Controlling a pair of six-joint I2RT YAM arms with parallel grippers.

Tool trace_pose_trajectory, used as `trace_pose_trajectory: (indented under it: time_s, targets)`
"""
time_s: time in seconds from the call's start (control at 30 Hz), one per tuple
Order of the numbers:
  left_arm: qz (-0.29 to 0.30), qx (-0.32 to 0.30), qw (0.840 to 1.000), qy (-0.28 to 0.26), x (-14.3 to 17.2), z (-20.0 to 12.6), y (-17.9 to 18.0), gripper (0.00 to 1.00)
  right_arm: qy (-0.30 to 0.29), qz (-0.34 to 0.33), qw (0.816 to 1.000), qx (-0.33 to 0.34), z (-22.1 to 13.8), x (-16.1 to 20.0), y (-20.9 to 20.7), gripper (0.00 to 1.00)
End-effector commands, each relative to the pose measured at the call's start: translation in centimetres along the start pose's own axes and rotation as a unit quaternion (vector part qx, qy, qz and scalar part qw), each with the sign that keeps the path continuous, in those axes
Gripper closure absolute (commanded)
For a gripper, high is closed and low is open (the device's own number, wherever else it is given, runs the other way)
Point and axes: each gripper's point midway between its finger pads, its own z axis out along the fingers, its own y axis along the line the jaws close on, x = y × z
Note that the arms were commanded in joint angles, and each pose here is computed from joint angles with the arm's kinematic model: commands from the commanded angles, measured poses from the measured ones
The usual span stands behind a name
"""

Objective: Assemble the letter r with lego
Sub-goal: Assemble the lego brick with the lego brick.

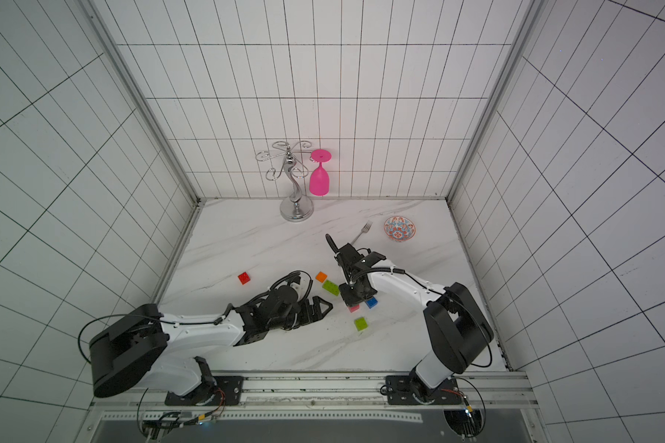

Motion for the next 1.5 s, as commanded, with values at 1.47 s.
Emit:
trace_pose_trajectory:
  time_s: [1.47]
  targets:
    - [-0.005, -0.003, 1.0, -0.016, -1.0, -1.2, 0.3, 0.04, 0.095, 0.047, 0.994, -0.001, 2.7, 7.1, 0.5, 1.0]
